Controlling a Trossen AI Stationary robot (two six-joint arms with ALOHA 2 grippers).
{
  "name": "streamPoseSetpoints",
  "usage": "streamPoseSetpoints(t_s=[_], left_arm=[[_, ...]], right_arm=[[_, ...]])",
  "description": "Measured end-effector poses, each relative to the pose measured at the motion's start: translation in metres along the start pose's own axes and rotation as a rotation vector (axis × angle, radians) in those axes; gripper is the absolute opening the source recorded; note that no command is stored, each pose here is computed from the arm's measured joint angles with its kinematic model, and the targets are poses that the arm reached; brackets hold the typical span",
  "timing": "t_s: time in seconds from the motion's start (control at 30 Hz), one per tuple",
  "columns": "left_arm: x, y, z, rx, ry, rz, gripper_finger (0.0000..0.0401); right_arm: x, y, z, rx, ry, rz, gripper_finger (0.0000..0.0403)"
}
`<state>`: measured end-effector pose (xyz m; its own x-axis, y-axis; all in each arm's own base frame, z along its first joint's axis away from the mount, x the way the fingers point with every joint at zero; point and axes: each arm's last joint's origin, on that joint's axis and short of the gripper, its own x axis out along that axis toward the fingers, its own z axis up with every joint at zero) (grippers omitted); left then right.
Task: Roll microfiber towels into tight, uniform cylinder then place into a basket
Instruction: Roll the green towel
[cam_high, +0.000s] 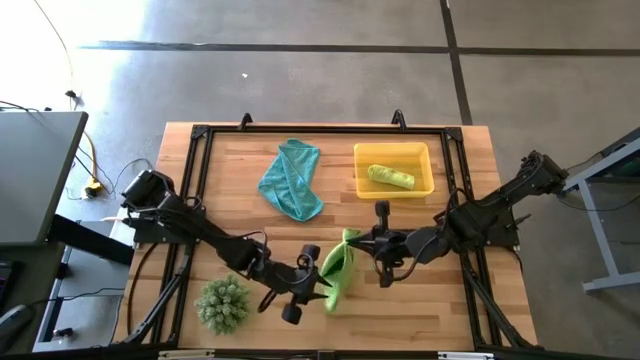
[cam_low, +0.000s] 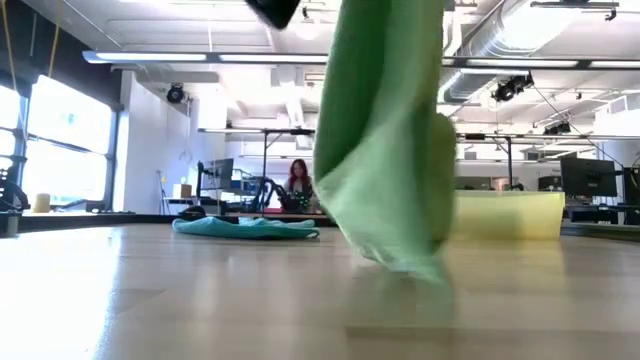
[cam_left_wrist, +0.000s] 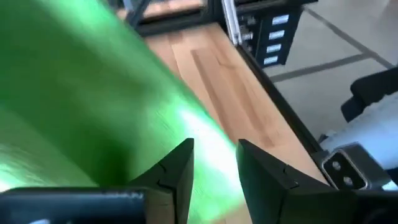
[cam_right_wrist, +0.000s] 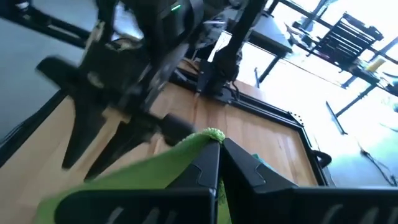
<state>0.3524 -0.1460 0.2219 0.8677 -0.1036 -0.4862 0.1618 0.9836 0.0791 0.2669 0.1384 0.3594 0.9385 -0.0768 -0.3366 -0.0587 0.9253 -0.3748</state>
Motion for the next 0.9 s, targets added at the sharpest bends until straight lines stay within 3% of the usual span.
streamPoseSetpoints(t_s=[0.27,0.4,0.57,0.73,0.9], left_arm=[[0.023,-0.005,-0.019,-0.057,0.036,0.036,0.0095],[0.022,-0.007,-0.016,-0.074,-0.008,0.136,0.0099],[0.019,-0.010,-0.008,-0.052,-0.108,0.300,0.0119],[0.015,-0.009,0.005,-0.064,-0.226,0.407,0.0145],[0.013,-0.006,0.008,-0.061,-0.252,0.519,0.0165]], right_arm=[[0.000,-0.003,0.005,0.076,-0.034,-0.081,0.0000],[-0.001,-0.007,0.006,0.217,-0.045,-0.198,0.0000],[0.000,-0.009,0.007,0.321,-0.061,-0.262,0.0000],[0.006,-0.010,0.007,0.356,-0.073,-0.341,0.0000],[0.024,-0.008,0.004,0.327,-0.062,-0.427,0.0000]])
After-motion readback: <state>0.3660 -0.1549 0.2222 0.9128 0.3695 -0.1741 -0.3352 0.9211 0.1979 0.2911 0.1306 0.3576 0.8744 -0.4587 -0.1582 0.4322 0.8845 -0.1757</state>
